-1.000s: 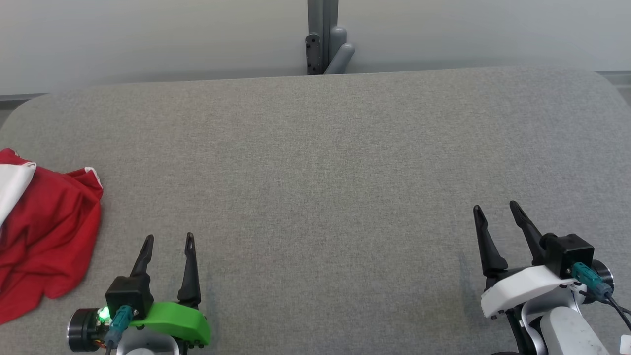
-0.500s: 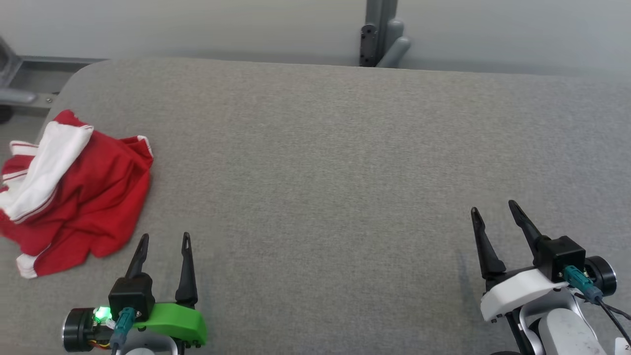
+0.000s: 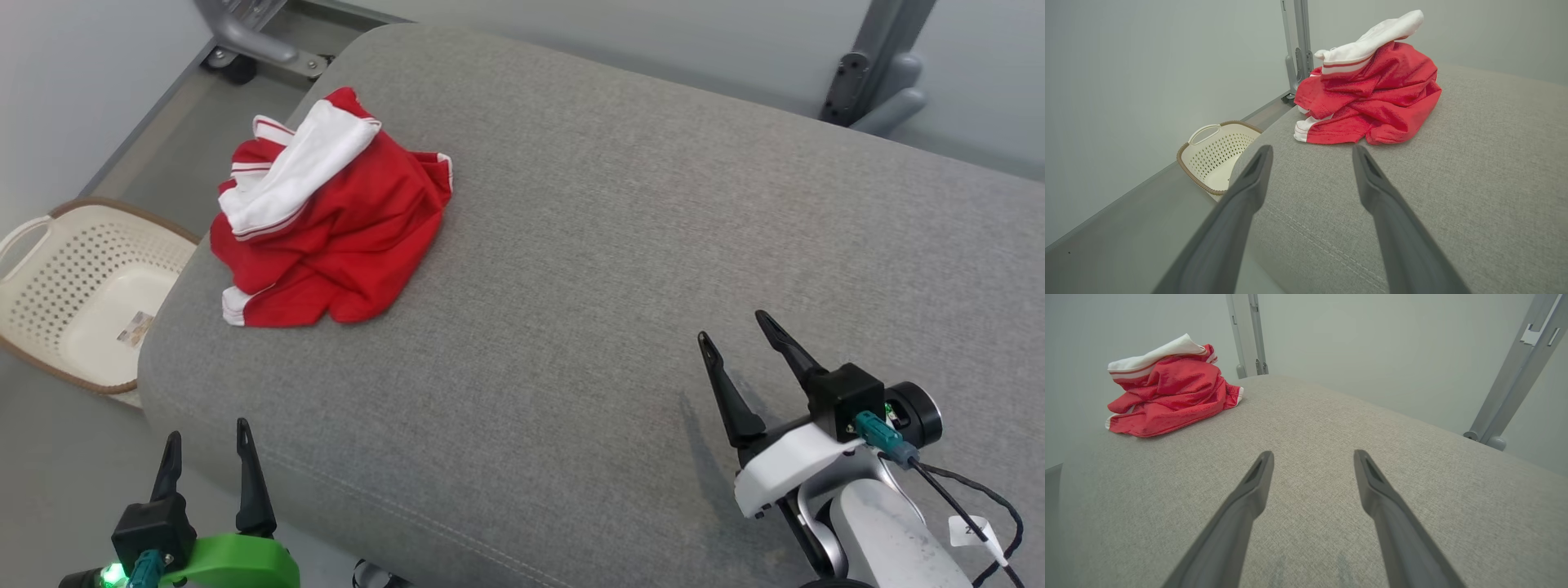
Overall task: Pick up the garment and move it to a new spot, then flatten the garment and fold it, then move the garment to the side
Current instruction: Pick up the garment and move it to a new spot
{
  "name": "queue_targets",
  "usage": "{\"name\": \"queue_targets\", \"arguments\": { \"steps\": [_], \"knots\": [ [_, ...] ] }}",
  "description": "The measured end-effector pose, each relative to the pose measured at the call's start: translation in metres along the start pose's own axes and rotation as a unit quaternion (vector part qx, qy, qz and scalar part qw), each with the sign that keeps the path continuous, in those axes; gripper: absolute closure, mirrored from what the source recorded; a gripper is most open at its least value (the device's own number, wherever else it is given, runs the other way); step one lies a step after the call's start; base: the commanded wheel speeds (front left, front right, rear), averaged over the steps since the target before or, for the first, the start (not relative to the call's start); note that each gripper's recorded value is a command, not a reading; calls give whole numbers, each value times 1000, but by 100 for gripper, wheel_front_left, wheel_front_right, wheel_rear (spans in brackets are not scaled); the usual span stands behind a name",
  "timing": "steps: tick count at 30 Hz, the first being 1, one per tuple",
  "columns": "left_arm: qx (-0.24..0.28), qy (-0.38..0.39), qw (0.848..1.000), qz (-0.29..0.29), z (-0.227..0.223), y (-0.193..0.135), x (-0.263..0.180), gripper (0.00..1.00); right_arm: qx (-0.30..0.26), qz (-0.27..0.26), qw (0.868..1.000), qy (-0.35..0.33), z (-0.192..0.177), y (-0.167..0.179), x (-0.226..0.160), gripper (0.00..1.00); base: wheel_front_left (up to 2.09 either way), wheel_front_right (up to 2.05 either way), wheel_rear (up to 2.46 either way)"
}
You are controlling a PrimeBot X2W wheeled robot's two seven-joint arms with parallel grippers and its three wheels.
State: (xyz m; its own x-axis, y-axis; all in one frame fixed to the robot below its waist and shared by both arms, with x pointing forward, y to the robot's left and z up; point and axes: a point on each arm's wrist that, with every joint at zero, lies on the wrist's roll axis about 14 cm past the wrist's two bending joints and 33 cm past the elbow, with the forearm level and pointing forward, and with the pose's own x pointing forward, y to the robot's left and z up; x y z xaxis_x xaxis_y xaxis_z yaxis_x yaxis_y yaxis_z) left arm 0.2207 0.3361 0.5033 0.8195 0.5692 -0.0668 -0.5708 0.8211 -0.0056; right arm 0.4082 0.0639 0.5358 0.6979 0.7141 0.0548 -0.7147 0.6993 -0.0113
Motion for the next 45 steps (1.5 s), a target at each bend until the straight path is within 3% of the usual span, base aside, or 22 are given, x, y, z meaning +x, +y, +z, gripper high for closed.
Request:
{"name": "queue_targets", "arguments": {
  "steps": [5, 11, 19, 28, 36, 37, 38, 39, 45],
  "knots": [
    [-22, 19, 999, 25, -10, 17, -10, 0, 26, 29, 999, 8, -11, 17, 16, 0, 0, 0, 0],
    [-36, 6, 999, -19, 3, 3, 18, 0, 29, 7, 999, 20, -25, -7, 12, 0, 0, 0, 0],
    [32, -41, 996, -70, 56, -10, 103, 0, 1, -17, 1000, 9, -23, -48, 8, 0, 0, 0, 0],
    [86, 46, 985, -142, 19, -53, 166, 0, -3, -65, 997, 40, -54, -97, -15, 0, 0, 0, 0],
    [94, 101, 984, -109, -13, -57, 197, 0, 5, -109, 992, 60, -71, -123, -39, 0, 0, 0, 0],
    [92, 101, 985, -106, -15, -60, 200, 20, 6, -114, 992, 62, -72, -126, -42, 0, 0, 0, 0],
    [90, 102, 985, -107, -17, -62, 201, 79, 5, -119, 991, 64, -73, -129, -45, 0, 0, 0, 0],
    [91, 103, 985, -109, -18, -66, 202, 100, 6, -124, 990, 66, -74, -131, -47, 0, 0, 0, 0],
    [91, -7, 984, -152, 47, -103, 217, 100, 13, -144, 988, 62, -68, -136, -54, 0, 0, 0, 0]
  ]
}}
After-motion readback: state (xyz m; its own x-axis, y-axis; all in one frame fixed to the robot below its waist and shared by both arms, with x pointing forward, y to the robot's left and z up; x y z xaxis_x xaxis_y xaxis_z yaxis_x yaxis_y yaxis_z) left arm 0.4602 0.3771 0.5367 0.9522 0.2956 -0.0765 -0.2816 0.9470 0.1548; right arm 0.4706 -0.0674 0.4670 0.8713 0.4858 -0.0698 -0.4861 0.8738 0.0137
